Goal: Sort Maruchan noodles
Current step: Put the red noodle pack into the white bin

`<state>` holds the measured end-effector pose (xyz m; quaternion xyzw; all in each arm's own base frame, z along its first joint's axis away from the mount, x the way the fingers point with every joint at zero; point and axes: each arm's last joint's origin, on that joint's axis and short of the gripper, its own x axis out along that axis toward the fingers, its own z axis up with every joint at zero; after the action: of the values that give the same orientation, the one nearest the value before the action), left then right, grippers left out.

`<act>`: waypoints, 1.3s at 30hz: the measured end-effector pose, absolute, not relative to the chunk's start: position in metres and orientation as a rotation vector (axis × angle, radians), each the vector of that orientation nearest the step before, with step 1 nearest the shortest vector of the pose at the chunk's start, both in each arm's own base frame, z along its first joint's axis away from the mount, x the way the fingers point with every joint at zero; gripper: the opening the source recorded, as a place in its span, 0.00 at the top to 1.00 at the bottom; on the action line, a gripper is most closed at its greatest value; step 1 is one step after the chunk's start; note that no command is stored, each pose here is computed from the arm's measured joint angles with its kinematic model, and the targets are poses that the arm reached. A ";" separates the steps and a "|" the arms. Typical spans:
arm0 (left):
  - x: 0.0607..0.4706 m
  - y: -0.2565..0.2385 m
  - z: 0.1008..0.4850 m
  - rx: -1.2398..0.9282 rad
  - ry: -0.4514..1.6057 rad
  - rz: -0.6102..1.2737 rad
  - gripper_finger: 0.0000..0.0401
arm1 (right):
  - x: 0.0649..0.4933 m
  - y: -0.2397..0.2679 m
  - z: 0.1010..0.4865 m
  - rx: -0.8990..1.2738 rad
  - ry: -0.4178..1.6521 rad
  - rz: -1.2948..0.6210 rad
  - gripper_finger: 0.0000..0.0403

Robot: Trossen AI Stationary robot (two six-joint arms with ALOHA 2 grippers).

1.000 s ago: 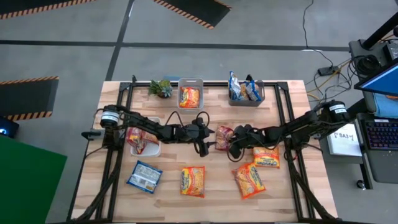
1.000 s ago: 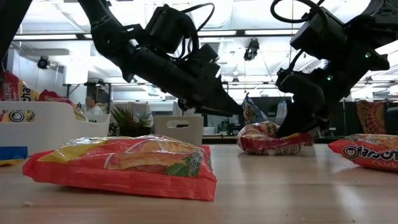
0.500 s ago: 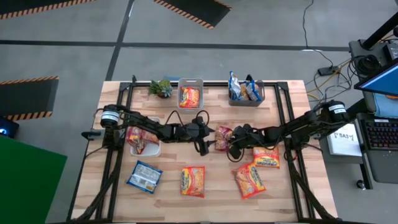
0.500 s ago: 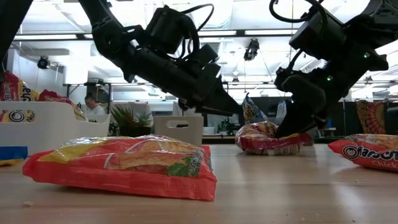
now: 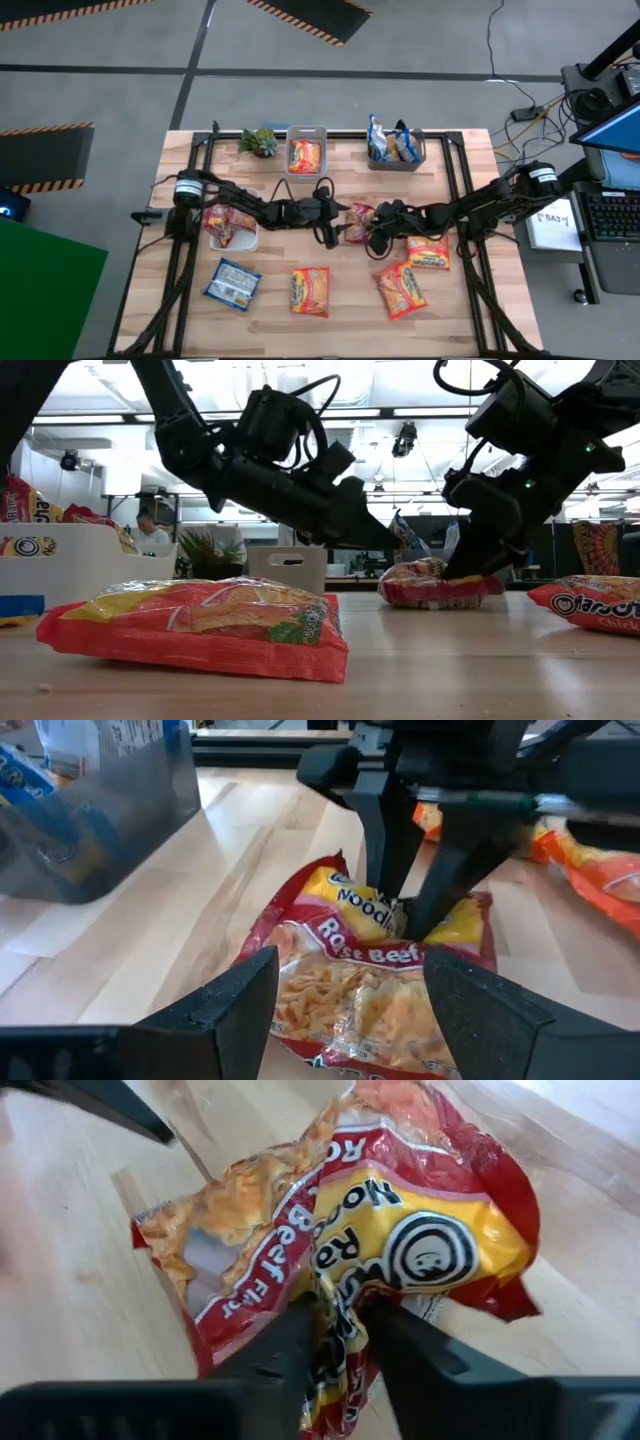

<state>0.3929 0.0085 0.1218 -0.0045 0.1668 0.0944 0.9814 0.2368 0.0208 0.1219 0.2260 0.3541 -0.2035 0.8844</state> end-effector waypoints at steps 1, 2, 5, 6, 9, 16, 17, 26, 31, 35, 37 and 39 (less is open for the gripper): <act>0.393 0.009 0.121 -0.009 0.336 0.192 0.42 | 0.237 0.021 0.122 0.477 0.735 -0.426 0.69; 0.394 0.010 0.121 -0.009 0.336 0.193 0.42 | 0.236 0.021 0.123 0.481 0.735 -0.428 0.65; 0.394 0.012 0.120 -0.010 0.338 0.197 0.42 | 0.236 0.021 0.123 0.489 0.742 -0.420 0.55; 0.394 0.012 0.119 -0.011 0.335 0.199 0.42 | 0.236 0.021 0.123 0.494 0.745 -0.411 0.52; 0.396 0.015 0.114 -0.014 0.318 0.203 0.42 | 0.236 0.021 0.124 0.499 0.742 -0.404 0.45; 0.412 0.015 0.099 -0.024 0.289 0.204 0.42 | 0.236 0.021 0.124 0.510 0.743 -0.409 0.37; 0.415 0.016 0.097 -0.028 0.284 0.204 0.42 | 0.236 0.021 0.124 0.510 0.741 -0.409 0.36; 0.418 0.016 0.086 -0.033 0.308 0.206 0.47 | 0.236 0.021 0.124 0.508 0.738 -0.409 0.37; 0.417 0.015 0.083 -0.032 0.332 0.203 0.62 | 0.236 0.021 0.124 0.505 0.734 -0.414 0.37; 0.416 0.013 0.082 -0.032 0.349 0.193 0.79 | 0.236 0.021 0.125 0.496 0.736 -0.410 0.38; 0.416 0.012 0.082 -0.031 0.353 0.191 0.87 | 0.236 0.021 0.125 0.496 0.734 -0.408 0.39; 0.416 0.012 0.083 -0.032 0.353 0.188 0.95 | 0.236 0.021 0.127 0.501 0.730 -0.401 0.39</act>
<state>0.4164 0.0122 0.0828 -0.0157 0.1755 0.0932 0.9799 0.2358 0.0211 0.1268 0.2406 0.3508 -0.1928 0.8843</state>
